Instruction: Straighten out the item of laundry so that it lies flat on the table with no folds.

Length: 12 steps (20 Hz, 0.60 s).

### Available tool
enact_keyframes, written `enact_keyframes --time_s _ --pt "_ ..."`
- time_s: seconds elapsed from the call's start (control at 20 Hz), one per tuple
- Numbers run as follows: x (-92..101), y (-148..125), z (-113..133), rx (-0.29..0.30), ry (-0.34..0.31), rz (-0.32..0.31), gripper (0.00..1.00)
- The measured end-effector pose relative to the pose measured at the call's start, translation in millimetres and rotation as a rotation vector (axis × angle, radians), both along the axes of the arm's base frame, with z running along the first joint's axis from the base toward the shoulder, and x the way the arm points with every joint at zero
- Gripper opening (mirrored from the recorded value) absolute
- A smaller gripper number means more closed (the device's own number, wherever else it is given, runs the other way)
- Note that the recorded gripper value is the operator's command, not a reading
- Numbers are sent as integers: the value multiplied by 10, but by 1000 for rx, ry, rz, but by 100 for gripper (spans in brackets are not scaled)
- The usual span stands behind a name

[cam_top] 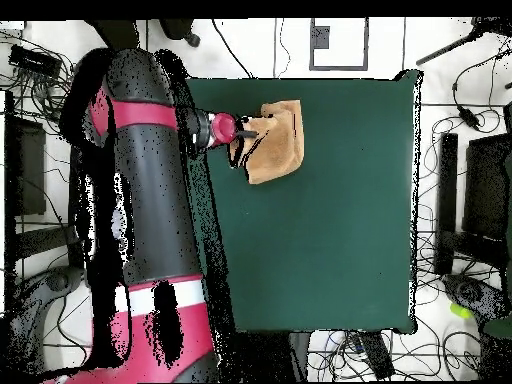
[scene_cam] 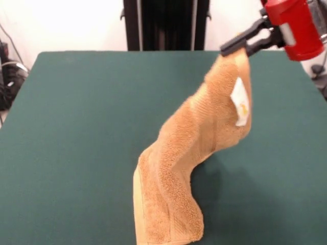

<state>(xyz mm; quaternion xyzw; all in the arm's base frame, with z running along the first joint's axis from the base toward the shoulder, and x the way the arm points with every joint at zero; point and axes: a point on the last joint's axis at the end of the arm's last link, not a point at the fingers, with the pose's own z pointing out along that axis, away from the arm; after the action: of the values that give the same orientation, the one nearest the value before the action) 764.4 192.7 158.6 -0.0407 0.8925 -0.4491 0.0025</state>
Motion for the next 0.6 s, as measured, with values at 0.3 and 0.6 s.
enact_keyframes --time_s 0.3,0.6 --pt "180 12 487 348 -210 55 0" --pt "382 -563 1100 831 -556 45 0"
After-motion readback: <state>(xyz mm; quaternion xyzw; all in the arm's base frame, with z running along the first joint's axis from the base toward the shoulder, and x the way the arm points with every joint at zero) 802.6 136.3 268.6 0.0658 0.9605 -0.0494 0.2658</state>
